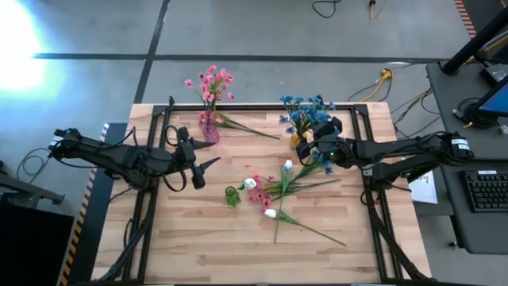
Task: Sort flowers into vase by color
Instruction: Put the bottom pink flowers into the pink vase
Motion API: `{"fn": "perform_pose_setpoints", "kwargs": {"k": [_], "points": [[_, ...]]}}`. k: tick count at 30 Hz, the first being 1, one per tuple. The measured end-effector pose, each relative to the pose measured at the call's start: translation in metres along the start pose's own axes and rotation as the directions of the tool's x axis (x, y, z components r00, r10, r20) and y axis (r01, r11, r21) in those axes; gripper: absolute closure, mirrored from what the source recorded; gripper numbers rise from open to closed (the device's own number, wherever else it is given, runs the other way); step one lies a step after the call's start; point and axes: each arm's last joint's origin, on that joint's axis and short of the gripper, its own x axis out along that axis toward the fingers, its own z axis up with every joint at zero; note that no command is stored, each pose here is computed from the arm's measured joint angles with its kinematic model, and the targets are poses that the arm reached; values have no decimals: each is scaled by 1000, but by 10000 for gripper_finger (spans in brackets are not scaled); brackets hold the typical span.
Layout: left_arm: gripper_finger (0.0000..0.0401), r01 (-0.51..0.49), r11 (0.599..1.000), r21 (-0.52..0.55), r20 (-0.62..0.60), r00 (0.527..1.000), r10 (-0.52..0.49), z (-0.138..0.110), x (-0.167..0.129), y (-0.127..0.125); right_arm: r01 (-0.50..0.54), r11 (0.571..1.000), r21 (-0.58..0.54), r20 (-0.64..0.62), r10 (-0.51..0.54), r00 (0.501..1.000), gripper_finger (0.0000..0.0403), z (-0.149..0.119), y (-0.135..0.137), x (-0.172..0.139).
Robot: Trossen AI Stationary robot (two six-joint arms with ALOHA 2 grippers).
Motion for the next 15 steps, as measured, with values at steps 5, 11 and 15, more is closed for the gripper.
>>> {"fn": "perform_pose_setpoints", "kwargs": {"k": [5,11,15], "points": [[190,0,1000,-16,0,1000,0,0,0,0,-43,999,19,-17,43,999,60,-1,1,0],[190,0,999,-34,-2,1000,0,0,0,0,-35,999,1,-61,35,997,60,-5,-1,-1],[190,-7,991,-133,-57,998,-1,-7,0,0,-28,1000,7,-85,29,996,60,-8,-3,-2]]}}
